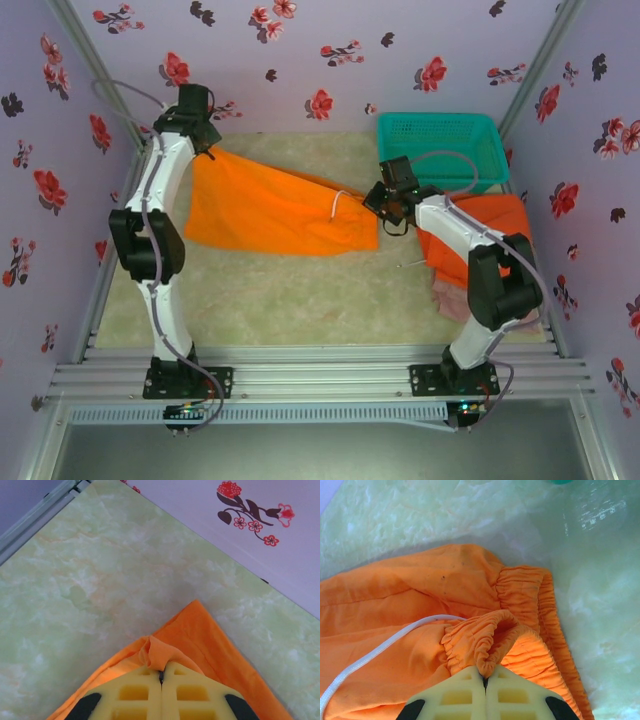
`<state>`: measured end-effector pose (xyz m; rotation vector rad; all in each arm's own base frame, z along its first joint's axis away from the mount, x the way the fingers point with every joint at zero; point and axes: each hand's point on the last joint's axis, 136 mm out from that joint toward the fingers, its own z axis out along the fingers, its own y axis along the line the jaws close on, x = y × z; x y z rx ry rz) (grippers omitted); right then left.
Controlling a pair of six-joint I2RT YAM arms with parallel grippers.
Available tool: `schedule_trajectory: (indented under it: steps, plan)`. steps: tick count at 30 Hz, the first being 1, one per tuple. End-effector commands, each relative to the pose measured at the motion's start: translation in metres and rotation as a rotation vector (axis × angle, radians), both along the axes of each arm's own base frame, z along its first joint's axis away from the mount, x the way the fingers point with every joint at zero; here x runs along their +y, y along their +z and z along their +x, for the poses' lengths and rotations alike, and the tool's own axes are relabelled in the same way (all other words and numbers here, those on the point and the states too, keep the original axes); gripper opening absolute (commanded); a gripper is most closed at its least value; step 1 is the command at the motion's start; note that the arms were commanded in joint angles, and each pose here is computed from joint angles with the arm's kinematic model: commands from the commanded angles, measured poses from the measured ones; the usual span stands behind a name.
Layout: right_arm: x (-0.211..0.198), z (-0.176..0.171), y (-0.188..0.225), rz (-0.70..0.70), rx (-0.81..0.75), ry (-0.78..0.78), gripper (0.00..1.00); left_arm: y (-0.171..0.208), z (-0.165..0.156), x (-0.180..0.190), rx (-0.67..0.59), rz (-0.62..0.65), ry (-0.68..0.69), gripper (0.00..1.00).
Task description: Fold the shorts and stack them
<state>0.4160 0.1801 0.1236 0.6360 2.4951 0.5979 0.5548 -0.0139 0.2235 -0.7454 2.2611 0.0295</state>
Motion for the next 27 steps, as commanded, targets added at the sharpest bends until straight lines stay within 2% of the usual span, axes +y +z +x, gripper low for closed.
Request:
schedule_trajectory:
  steps: [1, 5, 6, 7, 8, 10, 12, 13, 14, 17, 20, 24, 27]
  plan:
    - [-0.005, 0.017, 0.000, 0.009, -0.010, -0.049, 0.01, 0.002, 0.015, 0.000, -0.015, 0.037, 0.000, 0.00]
    - [-0.009, 0.031, -0.009, 0.015, 0.004, -0.090, 0.06, -0.012, 0.041, -0.015, -0.033, -0.001, -0.048, 0.00]
    - [-0.011, 0.036, -0.009, 0.025, 0.005, -0.103, 0.13, -0.014, 0.048, -0.017, -0.040, -0.011, -0.058, 0.00]
    - [-0.012, 0.040, -0.008, 0.039, 0.004, -0.117, 0.25, -0.017, 0.054, -0.022, -0.047, -0.021, -0.077, 0.02]
    - [-0.012, 0.044, -0.004, 0.063, -0.003, -0.127, 0.39, -0.017, 0.061, -0.025, -0.057, -0.028, -0.097, 0.11]
    - [-0.012, 0.052, 0.010, 0.105, -0.028, -0.140, 0.58, -0.005, 0.070, -0.031, -0.093, -0.045, -0.127, 0.37]
    - [-0.014, 0.054, 0.039, 0.122, -0.092, -0.143, 0.82, 0.025, 0.074, -0.039, -0.164, -0.064, -0.173, 0.67]
    - [-0.016, 0.053, 0.052, 0.128, -0.124, -0.143, 0.88, 0.041, 0.072, -0.041, -0.195, -0.071, -0.191, 0.77]
    - [-0.016, 0.050, 0.067, 0.137, -0.161, -0.137, 0.92, 0.062, 0.067, -0.043, -0.234, -0.077, -0.210, 0.85]
    - [-0.011, 0.035, 0.100, 0.164, -0.260, -0.096, 0.98, 0.113, 0.042, -0.053, -0.322, -0.113, -0.275, 0.99]
    - [0.008, 0.016, 0.111, 0.174, -0.296, -0.006, 0.99, 0.139, 0.010, -0.061, -0.393, -0.165, -0.327, 1.00]
    - [0.052, 0.004, 0.102, 0.216, -0.265, 0.154, 0.99, 0.106, -0.025, -0.072, -0.381, -0.266, -0.364, 0.99]
    - [0.085, 0.004, 0.086, 0.243, -0.207, 0.265, 0.99, 0.068, -0.037, -0.084, -0.365, -0.340, -0.402, 0.99]
